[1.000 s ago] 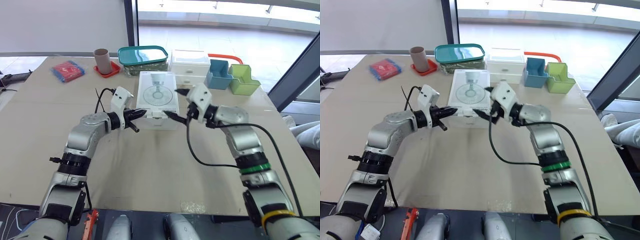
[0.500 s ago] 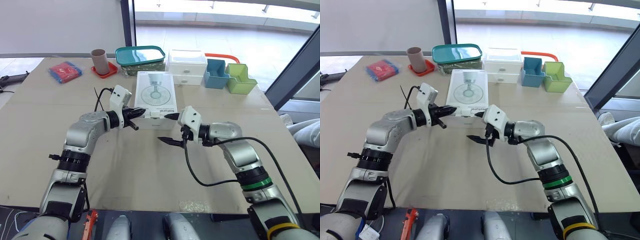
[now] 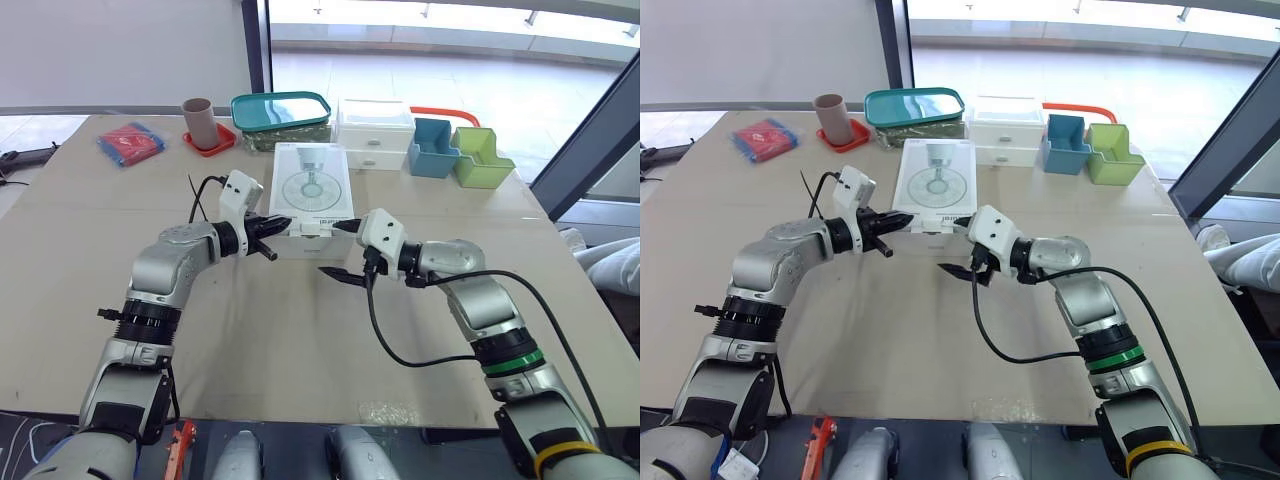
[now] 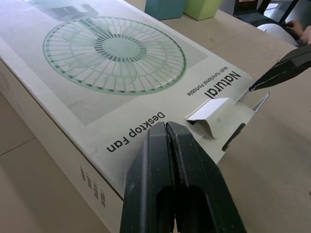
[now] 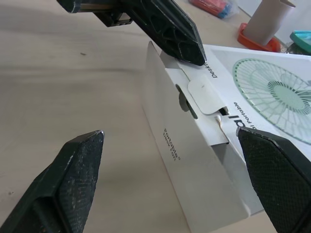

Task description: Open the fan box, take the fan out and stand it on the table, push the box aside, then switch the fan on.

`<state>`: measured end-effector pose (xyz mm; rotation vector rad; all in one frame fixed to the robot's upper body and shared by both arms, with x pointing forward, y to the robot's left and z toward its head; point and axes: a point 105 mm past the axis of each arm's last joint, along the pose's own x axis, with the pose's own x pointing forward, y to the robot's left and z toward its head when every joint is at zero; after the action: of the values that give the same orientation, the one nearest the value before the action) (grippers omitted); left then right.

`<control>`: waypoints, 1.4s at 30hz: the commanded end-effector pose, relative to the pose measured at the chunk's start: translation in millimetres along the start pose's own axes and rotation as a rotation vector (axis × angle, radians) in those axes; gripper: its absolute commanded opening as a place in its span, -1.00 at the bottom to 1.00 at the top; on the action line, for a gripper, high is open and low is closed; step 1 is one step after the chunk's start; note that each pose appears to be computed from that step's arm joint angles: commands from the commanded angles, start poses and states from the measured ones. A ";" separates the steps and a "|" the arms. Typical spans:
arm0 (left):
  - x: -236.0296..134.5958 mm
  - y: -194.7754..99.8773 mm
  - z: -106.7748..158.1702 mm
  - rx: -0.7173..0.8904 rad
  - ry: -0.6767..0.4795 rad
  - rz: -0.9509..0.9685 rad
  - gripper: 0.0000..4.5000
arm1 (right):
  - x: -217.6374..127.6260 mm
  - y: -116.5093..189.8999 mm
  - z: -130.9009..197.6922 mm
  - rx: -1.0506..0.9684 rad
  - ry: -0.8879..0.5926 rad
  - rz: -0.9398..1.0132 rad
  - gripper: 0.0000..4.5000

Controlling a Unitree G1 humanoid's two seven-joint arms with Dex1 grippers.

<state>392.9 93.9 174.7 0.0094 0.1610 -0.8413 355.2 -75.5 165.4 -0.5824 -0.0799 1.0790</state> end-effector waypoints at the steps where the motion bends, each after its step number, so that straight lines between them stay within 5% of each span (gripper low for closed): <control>1: 0.2 0.8 6.0 0.007 -0.012 0.001 -0.96 | -5.0 5.9 -3.3 0.013 0.021 0.044 1.00; 17: -0.5 1.6 4.4 0.014 -0.004 0.005 -0.96 | -9.9 42.2 -17.8 0.120 0.099 0.197 1.00; 31: -0.1 1.1 6.7 0.013 -0.008 0.000 -0.96 | -35.2 -2.3 -30.6 0.411 -0.012 -0.137 1.00; 42: 1.1 -0.1 9.7 0.015 -0.015 -0.003 -0.96 | -13.1 0.4 -46.6 0.424 0.029 -0.152 1.00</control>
<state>393.3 92.8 175.5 0.0090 0.1599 -0.8457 360.5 -106.9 116.4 -0.1762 0.1767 0.9062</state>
